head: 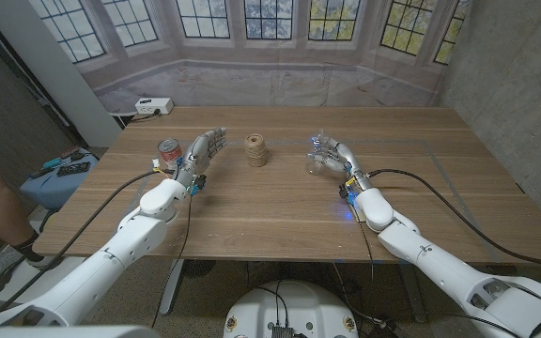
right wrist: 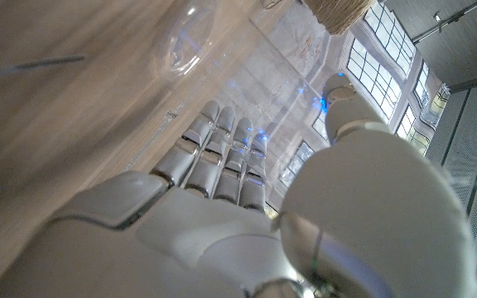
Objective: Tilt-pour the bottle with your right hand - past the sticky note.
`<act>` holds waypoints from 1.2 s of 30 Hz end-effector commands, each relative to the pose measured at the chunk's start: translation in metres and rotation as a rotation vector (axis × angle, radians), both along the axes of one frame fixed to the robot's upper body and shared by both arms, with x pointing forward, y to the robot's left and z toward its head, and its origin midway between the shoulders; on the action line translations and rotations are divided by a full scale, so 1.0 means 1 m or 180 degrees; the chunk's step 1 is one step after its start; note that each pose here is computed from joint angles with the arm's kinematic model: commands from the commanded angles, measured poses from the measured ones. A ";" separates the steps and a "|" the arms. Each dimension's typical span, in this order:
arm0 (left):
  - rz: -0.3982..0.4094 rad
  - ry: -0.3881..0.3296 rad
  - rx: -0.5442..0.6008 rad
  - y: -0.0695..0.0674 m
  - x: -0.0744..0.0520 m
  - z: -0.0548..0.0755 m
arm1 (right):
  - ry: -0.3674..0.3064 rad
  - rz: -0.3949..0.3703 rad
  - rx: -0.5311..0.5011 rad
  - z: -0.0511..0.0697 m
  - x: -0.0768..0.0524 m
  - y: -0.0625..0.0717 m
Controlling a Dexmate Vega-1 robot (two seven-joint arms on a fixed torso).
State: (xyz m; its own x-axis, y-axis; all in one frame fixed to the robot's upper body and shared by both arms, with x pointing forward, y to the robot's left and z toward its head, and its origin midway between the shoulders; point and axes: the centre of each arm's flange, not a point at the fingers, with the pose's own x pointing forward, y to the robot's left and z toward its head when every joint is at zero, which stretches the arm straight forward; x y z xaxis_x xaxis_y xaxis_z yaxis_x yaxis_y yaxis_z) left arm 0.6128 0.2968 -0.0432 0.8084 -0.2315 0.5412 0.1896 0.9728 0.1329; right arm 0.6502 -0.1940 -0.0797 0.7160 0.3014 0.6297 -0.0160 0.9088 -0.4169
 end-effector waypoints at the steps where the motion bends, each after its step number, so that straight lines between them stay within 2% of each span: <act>1: 0.0041 0.0009 -0.0065 0.002 -0.004 -0.004 | 0.0052 0.0101 -0.0083 0.002 0.001 -0.001; 20: 0.0030 -0.0001 -0.0062 -0.003 -0.004 -0.007 | 0.0131 0.0278 -0.0204 0.001 0.001 -0.008; 36: 0.0065 -0.0034 -0.0093 -0.004 -0.011 -0.008 | 0.0173 0.0488 -0.0312 -0.003 0.002 -0.014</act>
State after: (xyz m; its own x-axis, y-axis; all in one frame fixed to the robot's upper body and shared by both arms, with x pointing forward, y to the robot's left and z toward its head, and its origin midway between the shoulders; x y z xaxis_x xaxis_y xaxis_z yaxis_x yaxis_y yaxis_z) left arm 0.6057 0.2924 -0.0503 0.8084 -0.2128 0.5487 0.1810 0.9771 0.1123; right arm 0.6512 -0.2016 -0.0791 0.6976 0.4343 0.5699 -0.1431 0.8638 -0.4831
